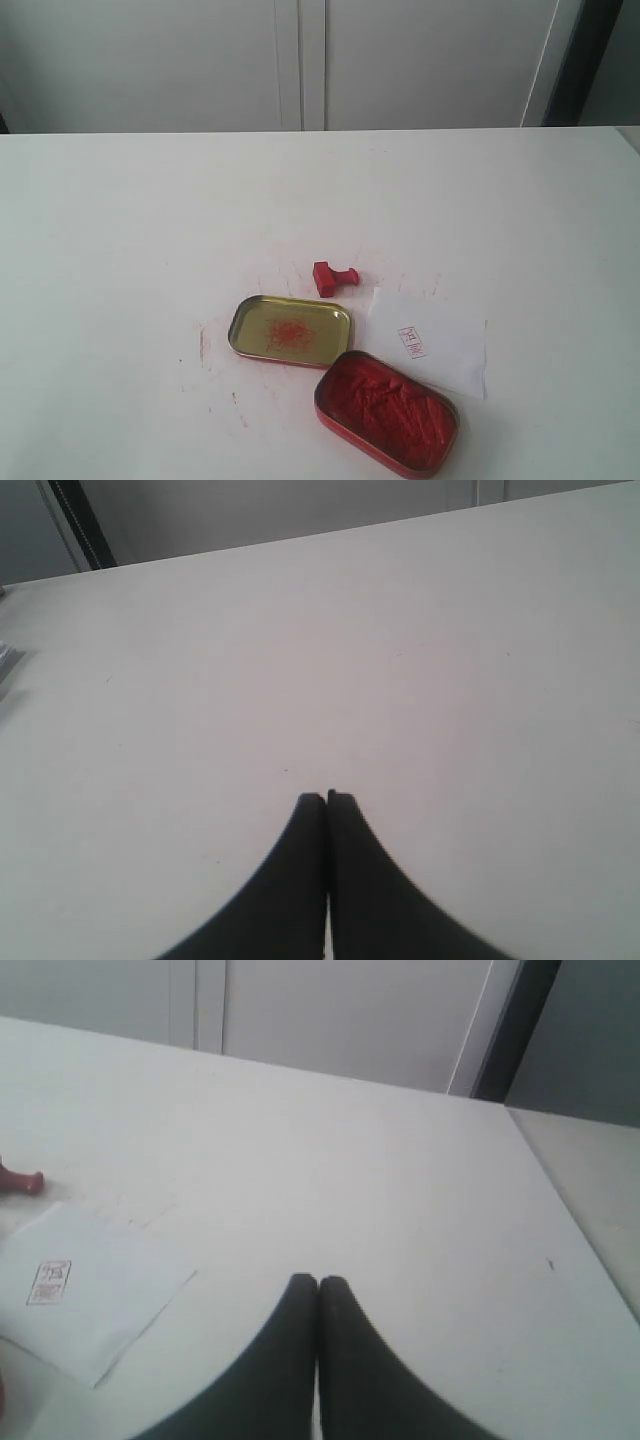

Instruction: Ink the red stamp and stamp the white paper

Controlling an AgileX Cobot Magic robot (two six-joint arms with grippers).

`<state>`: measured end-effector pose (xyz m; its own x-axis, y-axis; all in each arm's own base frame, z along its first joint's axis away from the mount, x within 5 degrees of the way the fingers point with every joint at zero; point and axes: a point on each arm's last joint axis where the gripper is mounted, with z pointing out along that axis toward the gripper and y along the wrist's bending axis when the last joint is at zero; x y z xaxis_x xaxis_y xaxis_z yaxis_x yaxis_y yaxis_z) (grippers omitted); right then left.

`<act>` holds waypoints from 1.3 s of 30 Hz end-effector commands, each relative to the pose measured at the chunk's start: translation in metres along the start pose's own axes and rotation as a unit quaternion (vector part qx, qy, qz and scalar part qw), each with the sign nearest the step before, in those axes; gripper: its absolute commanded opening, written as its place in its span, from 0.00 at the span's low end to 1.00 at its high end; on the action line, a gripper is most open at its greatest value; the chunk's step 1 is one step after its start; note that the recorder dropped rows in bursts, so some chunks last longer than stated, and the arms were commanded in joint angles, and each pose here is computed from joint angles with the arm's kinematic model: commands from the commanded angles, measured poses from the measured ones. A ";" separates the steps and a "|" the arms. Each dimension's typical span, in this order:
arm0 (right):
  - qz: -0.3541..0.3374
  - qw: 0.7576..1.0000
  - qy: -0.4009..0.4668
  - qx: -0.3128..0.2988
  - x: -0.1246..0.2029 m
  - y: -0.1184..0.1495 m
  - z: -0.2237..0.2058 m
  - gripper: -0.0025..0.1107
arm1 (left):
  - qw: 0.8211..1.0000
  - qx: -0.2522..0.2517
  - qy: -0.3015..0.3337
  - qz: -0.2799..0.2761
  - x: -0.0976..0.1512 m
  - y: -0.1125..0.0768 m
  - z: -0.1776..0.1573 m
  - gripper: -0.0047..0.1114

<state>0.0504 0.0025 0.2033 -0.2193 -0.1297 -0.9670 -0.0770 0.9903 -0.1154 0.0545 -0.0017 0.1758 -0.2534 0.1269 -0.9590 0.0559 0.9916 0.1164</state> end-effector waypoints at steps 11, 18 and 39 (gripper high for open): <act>-0.001 1.000 0.017 0.000 0.020 0.002 0.008 0.02 | 1.000 0.000 0.000 -0.001 0.001 0.000 0.000 0.04; 0.012 1.000 0.016 0.000 0.020 0.002 0.008 0.02 | 1.000 0.000 0.000 -0.001 0.001 0.000 0.000 0.04; 0.081 0.997 0.014 0.001 0.020 0.002 0.008 0.02 | 1.000 0.000 0.000 -0.001 0.001 0.000 0.000 0.04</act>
<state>0.0530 0.0028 0.1818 -0.2740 0.0299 -0.9613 -0.0405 0.9983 0.0425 0.0545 -0.0017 0.1758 -0.2534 0.1269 -0.9590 0.0559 0.9916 0.1164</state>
